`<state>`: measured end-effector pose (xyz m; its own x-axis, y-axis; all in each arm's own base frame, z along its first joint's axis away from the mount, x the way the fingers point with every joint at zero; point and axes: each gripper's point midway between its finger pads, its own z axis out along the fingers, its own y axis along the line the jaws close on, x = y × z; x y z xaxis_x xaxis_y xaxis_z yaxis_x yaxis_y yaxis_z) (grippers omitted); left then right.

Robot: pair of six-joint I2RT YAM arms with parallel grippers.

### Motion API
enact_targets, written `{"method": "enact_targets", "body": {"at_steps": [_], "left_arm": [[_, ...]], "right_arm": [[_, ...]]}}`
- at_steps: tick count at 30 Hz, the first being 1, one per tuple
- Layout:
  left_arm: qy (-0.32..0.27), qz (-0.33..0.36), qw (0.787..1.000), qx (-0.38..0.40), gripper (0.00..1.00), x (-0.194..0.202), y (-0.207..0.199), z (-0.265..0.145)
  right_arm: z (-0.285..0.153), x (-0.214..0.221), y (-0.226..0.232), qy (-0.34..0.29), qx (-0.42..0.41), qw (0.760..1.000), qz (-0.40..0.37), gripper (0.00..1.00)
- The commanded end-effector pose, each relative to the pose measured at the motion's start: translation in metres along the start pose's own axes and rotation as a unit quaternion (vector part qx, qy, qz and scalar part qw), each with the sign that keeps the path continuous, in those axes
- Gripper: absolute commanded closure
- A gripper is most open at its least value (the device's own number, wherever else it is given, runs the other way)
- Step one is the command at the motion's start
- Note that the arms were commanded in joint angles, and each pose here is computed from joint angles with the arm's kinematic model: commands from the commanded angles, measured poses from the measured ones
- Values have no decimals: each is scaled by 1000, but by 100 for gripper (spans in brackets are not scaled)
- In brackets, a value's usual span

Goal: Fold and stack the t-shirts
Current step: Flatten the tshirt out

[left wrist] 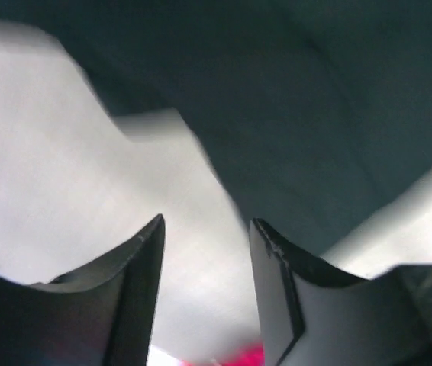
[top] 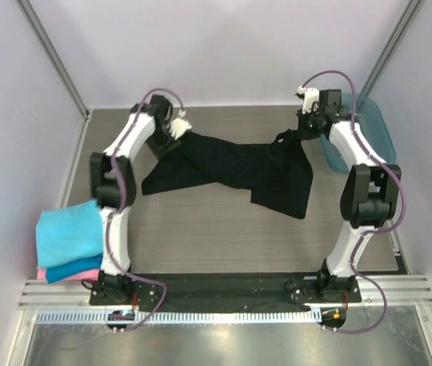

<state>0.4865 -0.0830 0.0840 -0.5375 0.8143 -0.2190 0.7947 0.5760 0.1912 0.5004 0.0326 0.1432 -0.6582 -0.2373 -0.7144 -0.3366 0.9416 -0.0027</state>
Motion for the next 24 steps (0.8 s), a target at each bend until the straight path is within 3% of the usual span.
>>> {"method": "enact_targets", "body": {"at_steps": [1,8,12,17,24], "left_arm": [[-167,-44,979,-107,49,-27,5,-122],[-104,-51,993,-7,41,6,-54,-96],[-105,-68,992,25,33,-7,-58,-73],[-77,-101,990,60,32,-21,-62,-34],[-65,-135,988,44,32,-36,-52,3]], "right_arm": [[-52,-52,15,-93,-4,996,-16,99],[-56,-31,27,-82,-23,996,-3,99],[-56,-32,25,-82,-19,996,-6,99],[-57,-33,22,-81,-10,997,-13,99],[-58,-22,23,-72,-7,997,-15,99]]}}
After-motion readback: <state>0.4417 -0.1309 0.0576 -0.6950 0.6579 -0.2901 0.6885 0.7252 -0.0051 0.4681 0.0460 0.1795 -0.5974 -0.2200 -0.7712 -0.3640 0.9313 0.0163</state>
